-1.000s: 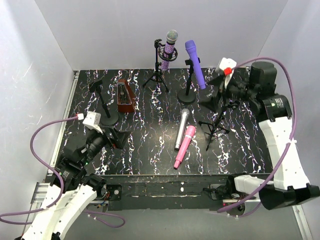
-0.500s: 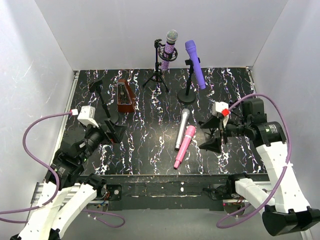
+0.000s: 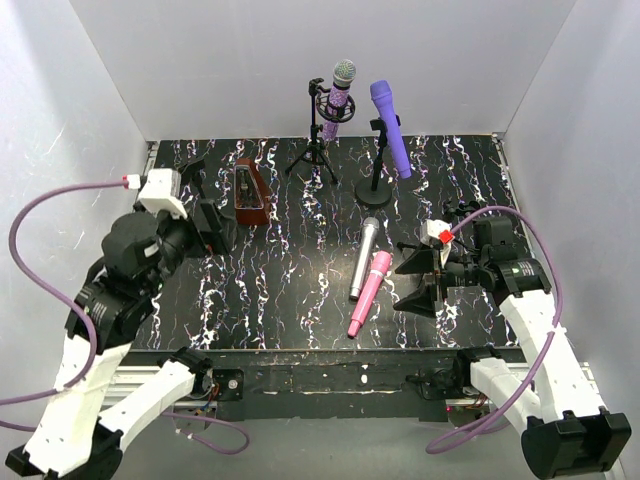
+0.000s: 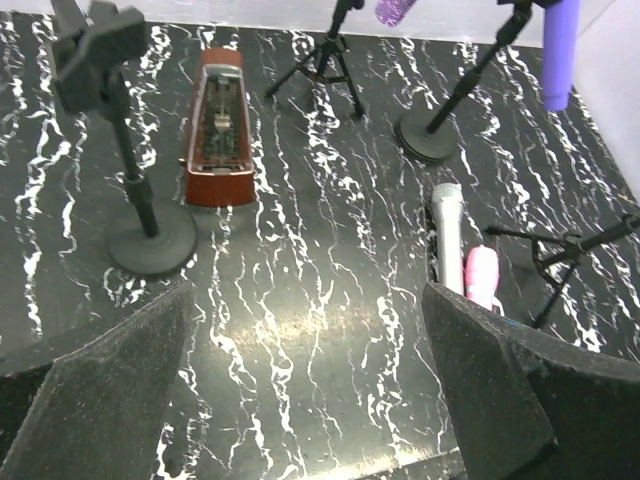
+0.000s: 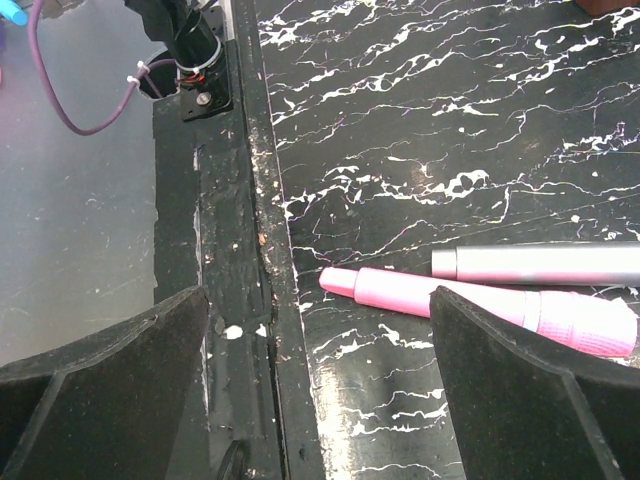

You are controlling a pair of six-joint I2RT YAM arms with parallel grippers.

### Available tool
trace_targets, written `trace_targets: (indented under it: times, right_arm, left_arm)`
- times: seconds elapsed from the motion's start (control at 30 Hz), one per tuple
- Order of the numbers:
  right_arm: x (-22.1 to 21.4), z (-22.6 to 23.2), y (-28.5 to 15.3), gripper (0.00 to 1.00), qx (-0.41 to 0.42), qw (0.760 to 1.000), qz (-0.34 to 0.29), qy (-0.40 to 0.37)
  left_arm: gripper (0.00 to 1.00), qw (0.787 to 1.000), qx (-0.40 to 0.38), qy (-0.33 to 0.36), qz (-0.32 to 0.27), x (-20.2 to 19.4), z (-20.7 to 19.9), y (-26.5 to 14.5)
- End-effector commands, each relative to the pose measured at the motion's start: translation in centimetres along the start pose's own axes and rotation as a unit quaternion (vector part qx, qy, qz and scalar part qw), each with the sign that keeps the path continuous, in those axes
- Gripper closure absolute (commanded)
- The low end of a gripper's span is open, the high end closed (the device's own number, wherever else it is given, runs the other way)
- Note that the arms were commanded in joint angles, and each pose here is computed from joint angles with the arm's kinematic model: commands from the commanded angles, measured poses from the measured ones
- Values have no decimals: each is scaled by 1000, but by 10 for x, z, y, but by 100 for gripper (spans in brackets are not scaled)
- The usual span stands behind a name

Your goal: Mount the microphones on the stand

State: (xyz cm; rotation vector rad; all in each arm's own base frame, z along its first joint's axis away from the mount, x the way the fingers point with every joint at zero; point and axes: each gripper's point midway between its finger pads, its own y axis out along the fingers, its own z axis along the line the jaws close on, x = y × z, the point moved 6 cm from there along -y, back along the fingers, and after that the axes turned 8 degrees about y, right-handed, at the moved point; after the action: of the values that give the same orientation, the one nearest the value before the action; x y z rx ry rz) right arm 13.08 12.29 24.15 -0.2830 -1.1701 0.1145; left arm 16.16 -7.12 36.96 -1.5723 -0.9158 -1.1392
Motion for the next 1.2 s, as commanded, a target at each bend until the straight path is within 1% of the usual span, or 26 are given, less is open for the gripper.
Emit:
trace_targets:
  times: [0.0, 0.17, 0.33, 0.43, 0.6, 0.8, 0.93, 1.0, 1.07, 1.17]
  right_arm:
    - [5, -1, 1, 2, 12, 999, -22, -30]
    - [-5, -3, 4, 2, 14, 999, -22, -30]
    - [-12, -1, 6, 2, 30, 998, -26, -40]
    - [-16, -2, 8, 2, 33, 998, -25, -42]
    - [-20, -8, 8, 2, 22, 999, -16, -44]
    - [-22, -7, 7, 2, 19, 998, -12, -52]
    - [-21, -7, 6, 2, 18, 998, -10, -54]
    - [-21, -7, 6, 2, 18, 998, -10, -55]
    - [-20, -6, 6, 2, 19, 998, -10, -58]
    - [-20, -5, 5, 2, 16, 998, -10, -62]
  left_arm:
    - [2, 997, 45, 41, 47, 10, 7, 15]
    - [2, 999, 35, 30, 26, 34, -2, 31]
    - [2, 998, 45, 28, 31, 41, -3, 41]
    - [2, 998, 52, 18, 29, 44, -2, 41]
    - [2, 999, 34, -6, 6, 61, -8, 30]
    - [2, 998, 64, 19, 16, 63, -1, 33]
    - [2, 995, 89, 45, 9, 88, 3, 34]
    - [2, 993, 98, 59, 14, 98, 4, 38]
    - [2, 992, 104, 67, 28, 99, 3, 51]
    - [2, 989, 116, 76, 46, 87, 5, 71]
